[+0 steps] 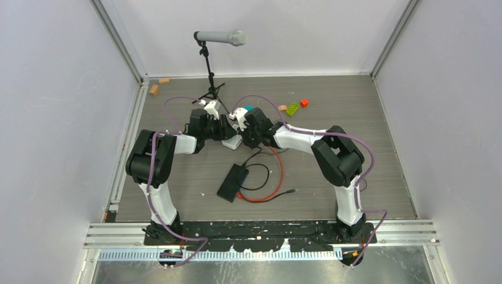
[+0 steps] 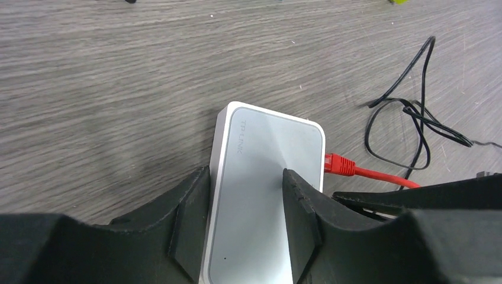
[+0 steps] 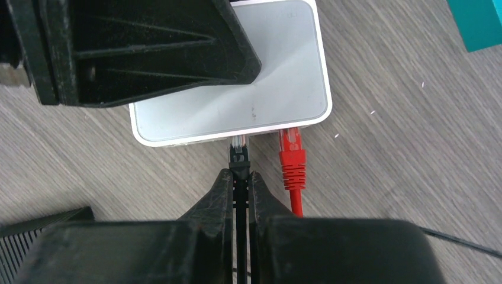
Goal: Insert the plug into the switch port
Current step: Insert the connector into the switch port.
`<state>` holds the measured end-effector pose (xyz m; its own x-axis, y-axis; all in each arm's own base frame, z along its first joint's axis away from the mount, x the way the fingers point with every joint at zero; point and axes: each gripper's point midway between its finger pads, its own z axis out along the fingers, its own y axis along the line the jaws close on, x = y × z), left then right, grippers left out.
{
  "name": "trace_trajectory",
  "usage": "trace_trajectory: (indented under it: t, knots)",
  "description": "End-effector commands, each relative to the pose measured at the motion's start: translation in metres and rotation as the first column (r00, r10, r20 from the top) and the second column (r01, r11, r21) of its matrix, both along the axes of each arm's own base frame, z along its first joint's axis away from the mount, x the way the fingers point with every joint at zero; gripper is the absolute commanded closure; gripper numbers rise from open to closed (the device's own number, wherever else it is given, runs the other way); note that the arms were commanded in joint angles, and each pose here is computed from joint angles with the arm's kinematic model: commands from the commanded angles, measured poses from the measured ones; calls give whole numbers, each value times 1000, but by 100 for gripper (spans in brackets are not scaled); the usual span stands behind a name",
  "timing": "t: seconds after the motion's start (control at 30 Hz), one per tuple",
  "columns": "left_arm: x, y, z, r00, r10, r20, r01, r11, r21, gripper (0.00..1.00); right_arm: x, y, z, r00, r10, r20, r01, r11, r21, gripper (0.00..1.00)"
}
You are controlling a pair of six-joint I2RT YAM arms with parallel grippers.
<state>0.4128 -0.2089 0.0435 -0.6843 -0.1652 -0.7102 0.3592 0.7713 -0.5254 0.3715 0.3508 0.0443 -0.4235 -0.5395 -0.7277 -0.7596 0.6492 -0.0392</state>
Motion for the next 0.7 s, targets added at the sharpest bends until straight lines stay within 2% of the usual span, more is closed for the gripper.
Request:
trace_trajectory:
  t: [0.0, 0.4, 0.67]
  knots:
    - [-56, -57, 1, 961, -261, -95, 249, 961, -120, 53, 60, 55, 105, 962, -41, 269, -24, 972, 233, 99]
    - [-61, -68, 4, 947, -310, -84, 298, 946, -131, 54, 67, 64, 82, 968, -7, 250, -43, 980, 194, 100]
    - [-72, -84, 6, 916, -392, -82, 380, 916, -131, 54, 70, 72, 89, 950, 30, 310, -98, 974, 206, 100]
